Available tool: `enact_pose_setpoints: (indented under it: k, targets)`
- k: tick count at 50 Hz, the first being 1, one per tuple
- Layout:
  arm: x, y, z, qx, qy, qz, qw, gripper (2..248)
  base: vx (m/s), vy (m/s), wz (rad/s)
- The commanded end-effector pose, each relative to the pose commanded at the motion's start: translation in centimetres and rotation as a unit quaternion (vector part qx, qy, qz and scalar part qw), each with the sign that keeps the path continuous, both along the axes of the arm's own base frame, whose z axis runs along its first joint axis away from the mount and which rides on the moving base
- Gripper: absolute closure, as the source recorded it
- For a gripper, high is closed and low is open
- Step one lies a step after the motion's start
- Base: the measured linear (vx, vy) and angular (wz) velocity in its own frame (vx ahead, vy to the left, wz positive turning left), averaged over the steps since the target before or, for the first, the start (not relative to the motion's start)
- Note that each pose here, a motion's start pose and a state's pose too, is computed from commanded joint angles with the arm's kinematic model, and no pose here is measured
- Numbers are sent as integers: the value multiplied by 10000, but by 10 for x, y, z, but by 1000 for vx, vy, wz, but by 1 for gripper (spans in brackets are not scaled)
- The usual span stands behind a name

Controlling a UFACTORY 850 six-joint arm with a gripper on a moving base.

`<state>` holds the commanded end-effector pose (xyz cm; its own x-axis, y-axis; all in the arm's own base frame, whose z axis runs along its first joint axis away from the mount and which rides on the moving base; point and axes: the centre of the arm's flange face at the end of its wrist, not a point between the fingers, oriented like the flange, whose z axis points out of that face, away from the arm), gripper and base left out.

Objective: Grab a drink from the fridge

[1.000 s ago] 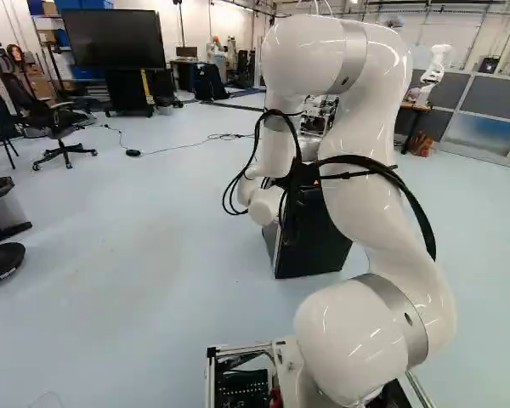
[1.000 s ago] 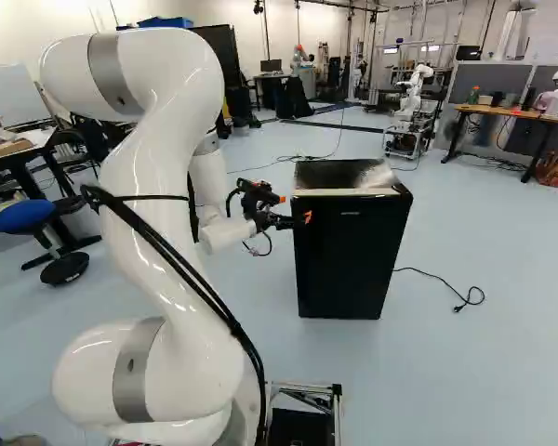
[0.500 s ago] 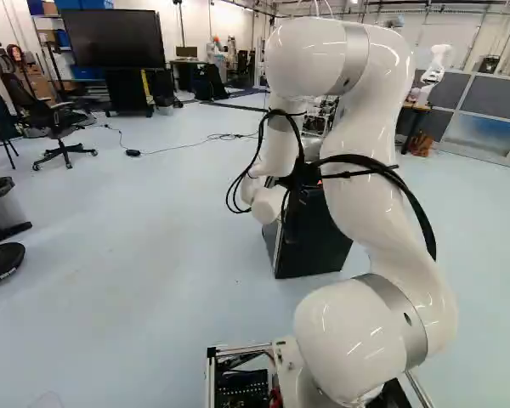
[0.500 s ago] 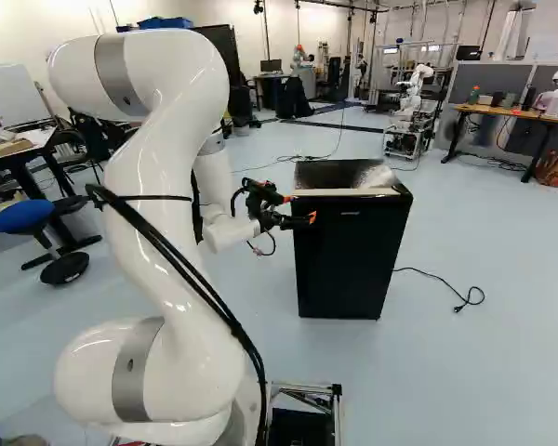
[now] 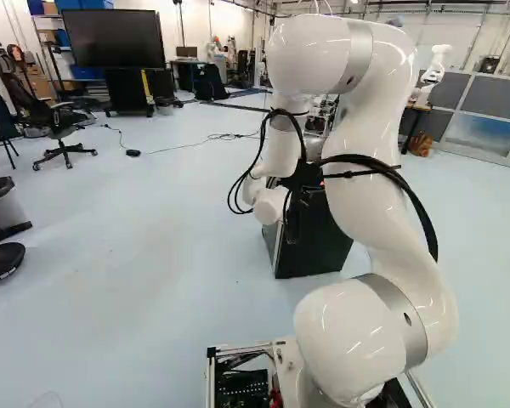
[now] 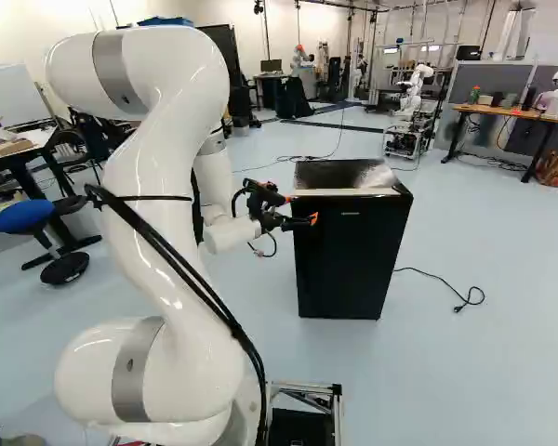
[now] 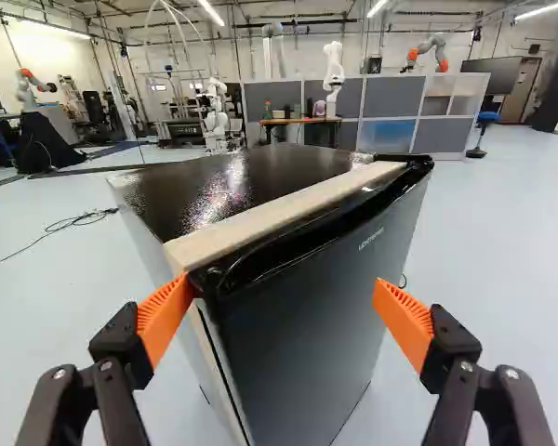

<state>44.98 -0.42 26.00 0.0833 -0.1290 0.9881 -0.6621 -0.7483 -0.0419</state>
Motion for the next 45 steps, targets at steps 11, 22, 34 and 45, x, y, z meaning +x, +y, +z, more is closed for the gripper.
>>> enact_pose_setpoints:
  k: [11, 22, 34, 45]
  targets:
    - [-7, 0, 1, -5, 34, 7, 10000, 3, 0, 0, 0]
    - [-14, -1, 2, -10, 70, 16, 10000, 3, 0, 0, 0]
    - [-22, -1, 3, -16, 111, 25, 9999, 3, 0, 0, 0]
    - [-34, 1, 4, -25, 166, 72, 9998, 3, 0, 0, 0]
